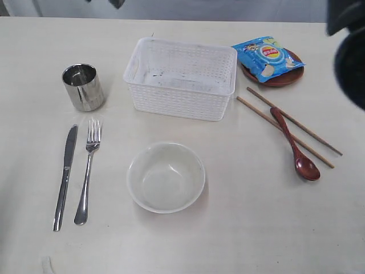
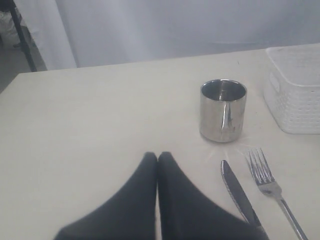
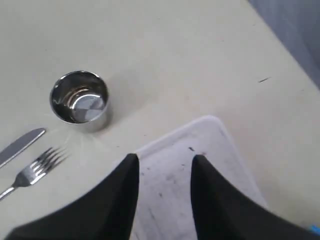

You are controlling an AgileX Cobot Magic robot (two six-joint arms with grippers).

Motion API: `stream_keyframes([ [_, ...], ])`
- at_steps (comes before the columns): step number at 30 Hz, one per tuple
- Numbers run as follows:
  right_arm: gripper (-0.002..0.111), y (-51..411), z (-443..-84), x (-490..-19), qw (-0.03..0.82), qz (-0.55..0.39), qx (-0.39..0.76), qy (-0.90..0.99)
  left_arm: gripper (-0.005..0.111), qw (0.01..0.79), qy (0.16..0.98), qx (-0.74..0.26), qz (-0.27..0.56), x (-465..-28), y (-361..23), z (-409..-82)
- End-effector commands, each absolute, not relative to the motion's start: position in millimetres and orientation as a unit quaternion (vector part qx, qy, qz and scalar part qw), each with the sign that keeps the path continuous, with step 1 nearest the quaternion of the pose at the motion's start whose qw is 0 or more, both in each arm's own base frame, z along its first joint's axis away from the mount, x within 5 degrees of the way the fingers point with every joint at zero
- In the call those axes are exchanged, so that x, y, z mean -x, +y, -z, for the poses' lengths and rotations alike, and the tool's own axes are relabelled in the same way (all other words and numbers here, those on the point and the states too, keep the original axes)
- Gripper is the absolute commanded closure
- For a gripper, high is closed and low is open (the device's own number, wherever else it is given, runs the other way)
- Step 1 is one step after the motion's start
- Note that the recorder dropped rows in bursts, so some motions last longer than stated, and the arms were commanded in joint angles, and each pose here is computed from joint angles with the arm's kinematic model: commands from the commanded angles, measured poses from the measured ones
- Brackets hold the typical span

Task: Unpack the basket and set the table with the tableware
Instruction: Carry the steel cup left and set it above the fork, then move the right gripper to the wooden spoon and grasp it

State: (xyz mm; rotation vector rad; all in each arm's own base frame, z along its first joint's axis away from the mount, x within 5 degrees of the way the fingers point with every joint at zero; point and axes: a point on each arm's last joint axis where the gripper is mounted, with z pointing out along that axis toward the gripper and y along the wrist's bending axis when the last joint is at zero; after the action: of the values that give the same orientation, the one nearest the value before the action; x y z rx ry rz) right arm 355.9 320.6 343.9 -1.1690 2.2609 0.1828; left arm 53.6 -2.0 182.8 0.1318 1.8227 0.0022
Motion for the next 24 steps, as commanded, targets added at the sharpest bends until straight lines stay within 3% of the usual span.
stream_keyframes([
  [1,0.074,276,-370,-358,0.302,-0.040,0.459,0.834,0.107,0.611,0.790,-0.058,0.002,-54,-2,-182],
  [11,0.074,154,-341,-392,0.226,-0.005,0.335,0.915,0.107,0.611,0.790,-0.058,0.002,-54,-2,-182],
  [18,0.074,85,-262,-396,0.112,-0.013,0.259,0.959,0.107,0.611,0.790,-0.058,0.002,-54,-2,-182],
  [24,0.074,68,-202,-368,0.018,-0.062,0.213,0.975,0.107,0.611,0.790,-0.058,0.002,-54,-2,-182],
])
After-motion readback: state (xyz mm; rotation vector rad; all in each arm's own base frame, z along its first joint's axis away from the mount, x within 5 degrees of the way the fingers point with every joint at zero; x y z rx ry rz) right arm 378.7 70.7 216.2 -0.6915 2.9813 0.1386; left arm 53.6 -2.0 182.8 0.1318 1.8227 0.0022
